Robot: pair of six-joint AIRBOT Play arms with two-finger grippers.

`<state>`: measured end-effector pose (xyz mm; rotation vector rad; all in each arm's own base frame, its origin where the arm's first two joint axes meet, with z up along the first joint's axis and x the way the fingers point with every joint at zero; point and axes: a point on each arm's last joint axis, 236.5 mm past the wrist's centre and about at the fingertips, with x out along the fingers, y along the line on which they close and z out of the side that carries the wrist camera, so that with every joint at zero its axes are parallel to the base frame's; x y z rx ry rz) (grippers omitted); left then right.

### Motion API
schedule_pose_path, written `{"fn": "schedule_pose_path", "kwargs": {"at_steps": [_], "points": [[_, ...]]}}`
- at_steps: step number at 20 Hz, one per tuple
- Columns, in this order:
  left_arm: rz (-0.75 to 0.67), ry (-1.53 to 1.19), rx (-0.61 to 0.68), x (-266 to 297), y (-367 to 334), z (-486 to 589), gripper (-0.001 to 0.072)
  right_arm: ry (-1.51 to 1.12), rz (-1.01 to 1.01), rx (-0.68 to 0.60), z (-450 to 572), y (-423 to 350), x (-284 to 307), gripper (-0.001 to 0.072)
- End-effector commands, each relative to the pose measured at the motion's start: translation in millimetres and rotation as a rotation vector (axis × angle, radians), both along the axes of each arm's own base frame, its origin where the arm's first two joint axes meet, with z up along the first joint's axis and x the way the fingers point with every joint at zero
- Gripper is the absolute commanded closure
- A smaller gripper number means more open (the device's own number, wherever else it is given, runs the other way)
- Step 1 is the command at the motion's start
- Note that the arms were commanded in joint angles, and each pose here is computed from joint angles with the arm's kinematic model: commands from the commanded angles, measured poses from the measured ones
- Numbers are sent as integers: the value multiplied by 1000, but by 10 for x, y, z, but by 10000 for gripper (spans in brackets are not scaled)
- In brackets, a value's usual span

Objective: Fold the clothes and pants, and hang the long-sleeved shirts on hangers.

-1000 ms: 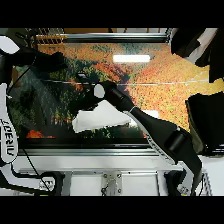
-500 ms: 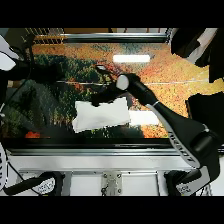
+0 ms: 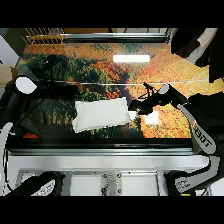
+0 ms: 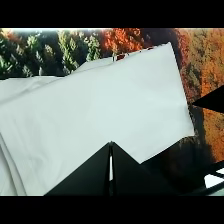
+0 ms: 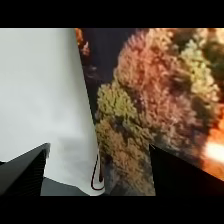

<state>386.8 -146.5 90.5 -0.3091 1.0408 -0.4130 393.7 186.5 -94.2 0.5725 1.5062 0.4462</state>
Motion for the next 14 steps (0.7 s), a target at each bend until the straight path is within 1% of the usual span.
{"fn": "schedule_pose_path", "kwargs": {"at_steps": [1, 2, 6, 9, 10, 11, 12, 13, 14], "points": [[-13, -16, -2, -17, -85, -7, 700, 0, -46, 191, -46, 258, 101, -8], [-12, -18, -3, -13, -87, -4, 700, 2, -47, 228, -40, 380, 125, -8], [-10, -15, -5, -15, -87, -5, 700, 24, 14, 298, -10, 918, 76, -8], [-11, -11, -8, -24, -94, -5, 700, 26, 72, 326, 2, 1275, -3, -3], [-12, -9, -10, -28, -98, -5, 700, 6, 108, 329, 6, 1359, -32, 74], [-14, -6, -9, -37, -99, -9, 700, -29, 149, 331, 27, 1413, -49, 314], [-16, -3, -9, -44, -100, -11, 700, -58, 179, 334, 53, 1444, -50, 499], [-17, 0, -8, -50, -100, -16, 700, -77, 197, 338, 92, 1457, -37, 647], [-18, 1, -8, -54, -101, -19, 700, -93, 199, 341, 147, 1452, -3, 702]]}}
